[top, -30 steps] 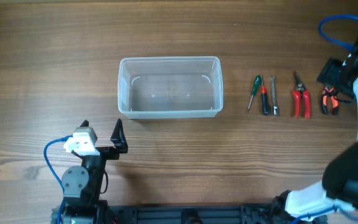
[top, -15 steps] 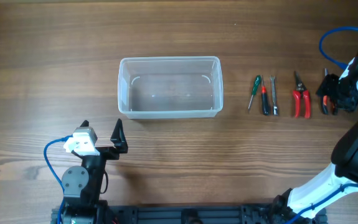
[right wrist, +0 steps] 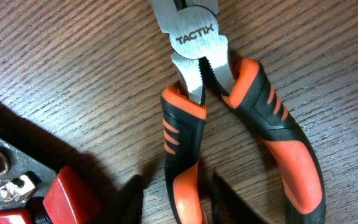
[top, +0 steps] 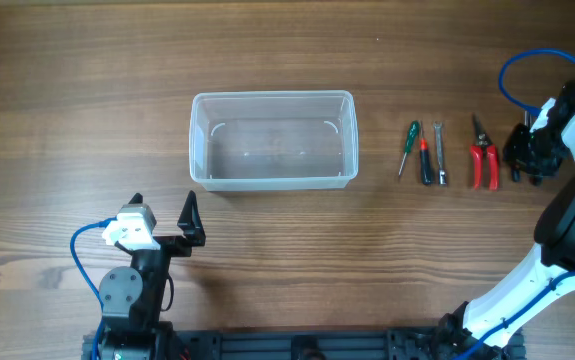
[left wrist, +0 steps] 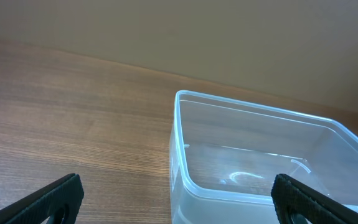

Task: Pack container
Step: 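Move the right gripper to the orange-black pliers and grasp them, then carry the pliers over the container and open the right gripper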

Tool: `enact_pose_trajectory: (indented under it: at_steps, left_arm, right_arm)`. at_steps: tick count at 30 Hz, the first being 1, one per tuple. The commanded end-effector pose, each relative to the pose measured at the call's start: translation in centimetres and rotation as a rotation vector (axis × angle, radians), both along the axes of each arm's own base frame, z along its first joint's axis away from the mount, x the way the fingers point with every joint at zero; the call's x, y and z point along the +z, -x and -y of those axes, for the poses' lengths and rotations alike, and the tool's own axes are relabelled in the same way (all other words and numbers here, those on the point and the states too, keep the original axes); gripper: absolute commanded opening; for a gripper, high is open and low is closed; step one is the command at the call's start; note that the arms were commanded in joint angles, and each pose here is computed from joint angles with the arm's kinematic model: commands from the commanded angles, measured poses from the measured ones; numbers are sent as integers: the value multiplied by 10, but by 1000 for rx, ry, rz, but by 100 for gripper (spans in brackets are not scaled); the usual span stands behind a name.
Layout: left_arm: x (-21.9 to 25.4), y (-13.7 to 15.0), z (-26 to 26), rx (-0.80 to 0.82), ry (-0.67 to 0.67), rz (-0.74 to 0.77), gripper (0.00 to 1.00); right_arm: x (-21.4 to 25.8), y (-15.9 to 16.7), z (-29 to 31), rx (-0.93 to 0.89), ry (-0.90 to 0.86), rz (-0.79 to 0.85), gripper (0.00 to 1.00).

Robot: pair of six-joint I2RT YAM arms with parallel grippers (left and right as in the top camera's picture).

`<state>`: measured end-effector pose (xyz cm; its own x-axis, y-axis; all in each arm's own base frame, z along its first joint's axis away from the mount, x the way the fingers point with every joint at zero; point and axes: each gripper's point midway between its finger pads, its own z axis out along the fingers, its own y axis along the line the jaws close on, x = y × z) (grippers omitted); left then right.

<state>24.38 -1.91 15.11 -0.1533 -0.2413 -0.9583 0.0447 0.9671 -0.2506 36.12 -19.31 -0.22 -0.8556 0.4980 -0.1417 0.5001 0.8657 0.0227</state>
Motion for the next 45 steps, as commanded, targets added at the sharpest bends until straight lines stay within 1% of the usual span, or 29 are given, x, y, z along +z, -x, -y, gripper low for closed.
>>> enact_pose_trajectory:
  at_steps: [1,2,3,6,8,9,10,12,15,17,18,19,21,23,25,29,33,36,39,40,43,45]
  left_arm:
    - [-2,0,-2,10,12,-2,100]
    - [-2,0,-2,10,12,-3,100]
    - [-2,0,-2,10,12,-3,100]
    - [-2,0,-2,10,12,-2,100]
    - [-2,0,-2,10,12,-2,100]
    - [-2,0,-2,10,12,-2,100]
    - [-2,0,-2,10,12,-2,100]
    - [-2,0,-2,10,12,-2,100]
    - [-2,0,-2,10,12,-2,100]
    - [-2,0,-2,10,12,-2,100]
    - [-2,0,-2,10,12,-2,100]
    - [-2,0,-2,10,12,-2,100]
    - [-2,0,-2,10,12,-3,100]
    - [-2,0,-2,10,12,-2,100]
    - [-2,0,-2,10,12,-2,100]
    - [-2,0,-2,10,12,-2,100]
    - [-2,0,-2,10,12,-2,100]
    - [-2,0,-2,10,12,-2,100]
    - [-2,0,-2,10,12,-2,100]
    - [-2,0,-2,10,12,-2,100]
    - [-2,0,-2,10,12,-2,100]
    - [-2,0,-2,10,12,-2,100]
  right_arm:
    - [-14,4,-5,-10,-31,-30,30]
    - [-14,6,-4,-28,-25,-36,31]
    - [-13,7,-5,-29,-27,-40,29]
    - [-2,8,-4,-31,-24,-44,18]
    - [15,3,0,-51,-3,-20,15]
    - [28,-1,4,-64,16,4,14]
    - [53,-9,8,-82,40,60,12]
    - [90,-18,11,-103,71,139,11]
    - [168,-35,-2,-61,116,333,10]
    - [224,-42,-29,4,112,478,8]
    - [253,-46,-56,71,77,567,4]
    - [273,-47,-80,128,48,627,4]
    - [305,-46,-137,268,-20,725,4]
    - [317,-43,-194,413,-64,756,4]
    - [307,-35,-281,772,-66,732,4]
    - [271,-24,-367,1126,-71,663,4]
    - [206,-29,-417,1424,-27,556,4]
    - [148,-36,-425,1566,-6,438,5]
    - [96,-41,-413,1569,28,285,4]
    - [80,-40,-407,1607,56,231,4]
    - [58,-44,-394,1671,132,153,4]
    - [49,-50,-382,1701,215,102,4]
